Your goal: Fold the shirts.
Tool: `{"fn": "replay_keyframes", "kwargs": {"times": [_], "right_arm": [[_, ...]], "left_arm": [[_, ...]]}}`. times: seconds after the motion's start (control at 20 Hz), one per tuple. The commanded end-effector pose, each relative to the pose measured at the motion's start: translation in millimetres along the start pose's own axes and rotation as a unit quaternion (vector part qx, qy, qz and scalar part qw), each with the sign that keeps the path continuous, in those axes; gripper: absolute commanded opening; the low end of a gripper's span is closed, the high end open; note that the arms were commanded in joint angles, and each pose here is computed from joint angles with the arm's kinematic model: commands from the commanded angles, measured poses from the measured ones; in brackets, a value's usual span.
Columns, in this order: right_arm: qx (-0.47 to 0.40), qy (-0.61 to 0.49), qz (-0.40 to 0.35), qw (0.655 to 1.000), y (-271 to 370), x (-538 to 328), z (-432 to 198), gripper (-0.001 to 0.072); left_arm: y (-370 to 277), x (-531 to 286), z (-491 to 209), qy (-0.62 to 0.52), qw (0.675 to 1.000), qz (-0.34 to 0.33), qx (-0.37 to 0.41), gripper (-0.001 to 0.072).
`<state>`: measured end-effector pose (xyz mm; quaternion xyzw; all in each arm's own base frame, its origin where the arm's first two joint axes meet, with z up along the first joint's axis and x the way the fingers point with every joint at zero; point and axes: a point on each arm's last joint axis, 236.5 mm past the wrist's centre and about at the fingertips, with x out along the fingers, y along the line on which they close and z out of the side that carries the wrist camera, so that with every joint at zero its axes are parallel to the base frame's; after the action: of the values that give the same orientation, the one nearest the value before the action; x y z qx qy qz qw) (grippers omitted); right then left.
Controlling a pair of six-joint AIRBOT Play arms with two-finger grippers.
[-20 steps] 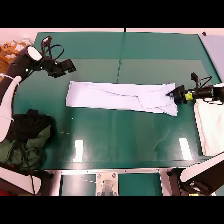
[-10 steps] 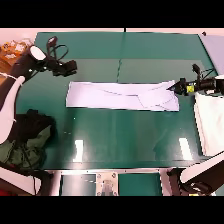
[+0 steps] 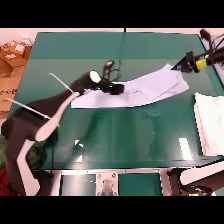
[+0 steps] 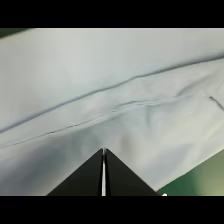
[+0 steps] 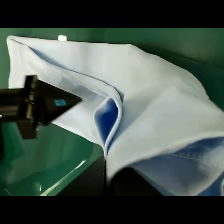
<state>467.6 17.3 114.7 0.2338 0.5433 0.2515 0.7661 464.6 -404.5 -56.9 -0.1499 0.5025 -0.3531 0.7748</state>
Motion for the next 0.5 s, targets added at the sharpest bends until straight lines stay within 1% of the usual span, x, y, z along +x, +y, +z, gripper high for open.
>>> {"fn": "replay_keyframes", "kwargs": {"times": [0.0,0.1,0.25,0.35,0.45], "right_arm": [[-0.032,-0.012,-0.005,0.999,59.7,-22.6,7.5,0.0010],[-0.030,-0.010,-0.001,0.999,74.1,-19.5,6.2,0.0009],[-0.032,0.004,0.004,0.999,80.1,-8.7,0.9,0.0010],[-0.032,0.007,0.005,0.999,82.0,-6.6,0.0,0.0009],[-0.025,0.009,0.006,1.000,84.1,-5.0,-0.7,0.0009]], "left_arm": [[-52.6,48.4,-12.0,0.003,0.998,-0.060,0.005,0.0055],[-64.5,64.3,-18.0,0.013,0.997,-0.075,0.004,0.0056],[-61.2,68.4,-28.9,0.037,0.996,-0.082,-0.004,0.0056],[-52.9,48.9,-19.3,0.046,0.995,-0.087,-0.009,0.0055],[-41.4,10.8,8.0,0.036,0.995,-0.092,0.004,0.0054]]}}
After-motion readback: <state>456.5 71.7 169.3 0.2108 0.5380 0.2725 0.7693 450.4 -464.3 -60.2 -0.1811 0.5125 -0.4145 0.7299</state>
